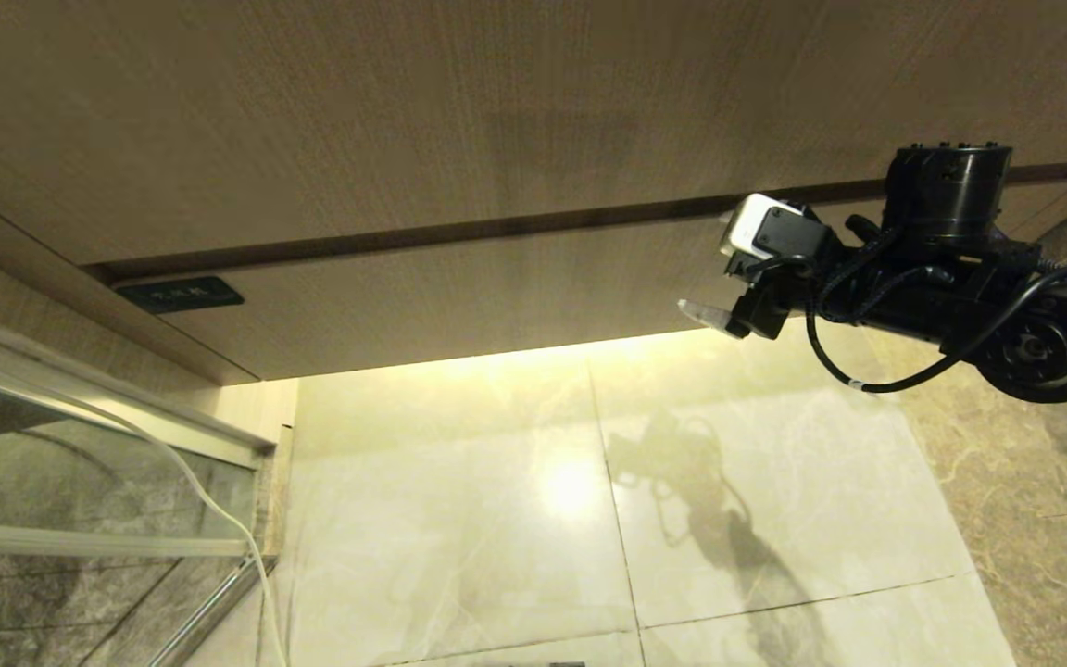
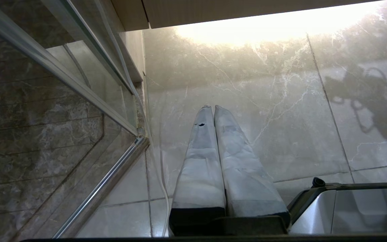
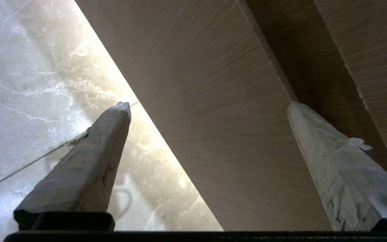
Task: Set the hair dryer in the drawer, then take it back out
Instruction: Pull open the drawer
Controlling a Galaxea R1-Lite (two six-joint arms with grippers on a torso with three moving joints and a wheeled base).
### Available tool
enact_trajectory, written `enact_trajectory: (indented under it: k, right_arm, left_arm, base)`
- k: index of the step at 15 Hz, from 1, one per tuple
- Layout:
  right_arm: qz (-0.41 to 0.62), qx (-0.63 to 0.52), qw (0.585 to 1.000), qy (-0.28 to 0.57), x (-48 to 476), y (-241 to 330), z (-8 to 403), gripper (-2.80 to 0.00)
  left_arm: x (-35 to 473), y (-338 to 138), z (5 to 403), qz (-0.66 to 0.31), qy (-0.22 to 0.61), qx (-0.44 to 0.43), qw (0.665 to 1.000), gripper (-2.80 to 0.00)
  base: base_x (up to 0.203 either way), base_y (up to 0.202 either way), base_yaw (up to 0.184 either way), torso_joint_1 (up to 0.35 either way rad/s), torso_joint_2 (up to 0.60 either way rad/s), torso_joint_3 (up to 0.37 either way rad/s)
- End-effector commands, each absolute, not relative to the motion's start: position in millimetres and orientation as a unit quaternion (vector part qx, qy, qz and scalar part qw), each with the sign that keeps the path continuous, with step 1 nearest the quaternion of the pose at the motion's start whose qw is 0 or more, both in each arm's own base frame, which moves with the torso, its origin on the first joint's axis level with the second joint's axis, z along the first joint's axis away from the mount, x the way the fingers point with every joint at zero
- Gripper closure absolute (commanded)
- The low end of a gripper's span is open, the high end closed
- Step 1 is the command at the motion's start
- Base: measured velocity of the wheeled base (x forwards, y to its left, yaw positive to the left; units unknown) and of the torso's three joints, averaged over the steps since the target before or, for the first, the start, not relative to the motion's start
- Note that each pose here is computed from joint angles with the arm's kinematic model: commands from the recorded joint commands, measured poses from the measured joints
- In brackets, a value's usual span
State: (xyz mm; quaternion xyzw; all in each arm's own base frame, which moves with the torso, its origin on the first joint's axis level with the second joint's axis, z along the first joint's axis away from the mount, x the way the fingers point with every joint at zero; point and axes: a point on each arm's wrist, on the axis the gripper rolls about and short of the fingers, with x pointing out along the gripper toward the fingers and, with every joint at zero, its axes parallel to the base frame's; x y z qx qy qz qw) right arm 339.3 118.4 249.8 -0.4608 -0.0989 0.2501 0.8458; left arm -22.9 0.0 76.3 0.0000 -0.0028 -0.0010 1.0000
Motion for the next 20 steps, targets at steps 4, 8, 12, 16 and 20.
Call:
enact_trajectory:
  k: [4, 8, 12, 16, 20]
  right_arm:
    - [0.289, -0.470, 0.833, -0.029, 313.1, 109.7, 236.5, -2.80]
    - [0.295, -0.471, 0.831, -0.019, 309.8, 108.8, 240.0, -2.80]
    - [0.289, -0.470, 0.833, -0.032, 300.9, 106.2, 247.4, -2.80]
    - [0.276, -0.467, 0.838, -0.061, 297.6, 107.1, 245.2, -2.80]
    - [0.276, -0.465, 0.838, -0.063, 304.0, 110.3, 241.7, -2.80]
  left_arm:
    - [-22.9, 0.0, 76.4, -0.001, -0.003, 0.000, 1.000, 0.00]
    - [-22.8, 0.0, 76.4, -0.001, -0.002, 0.000, 1.000, 0.00]
    - [-22.9, 0.0, 76.4, -0.001, -0.003, 0.000, 1.000, 0.00]
    - [-22.9, 0.0, 76.4, -0.001, -0.003, 0.000, 1.000, 0.00]
    - [-22.8, 0.0, 76.4, -0.001, -0.002, 0.000, 1.000, 0.00]
  base:
    - [0.000, 0.000, 0.000, 0.000, 0.00, 0.000]
    - [0.000, 0.000, 0.000, 0.000, 0.00, 0.000]
    - [0.000, 0.000, 0.000, 0.000, 0.00, 0.000]
    - [0.000, 0.000, 0.000, 0.000, 0.00, 0.000]
    - [0.000, 0.000, 0.000, 0.000, 0.00, 0.000]
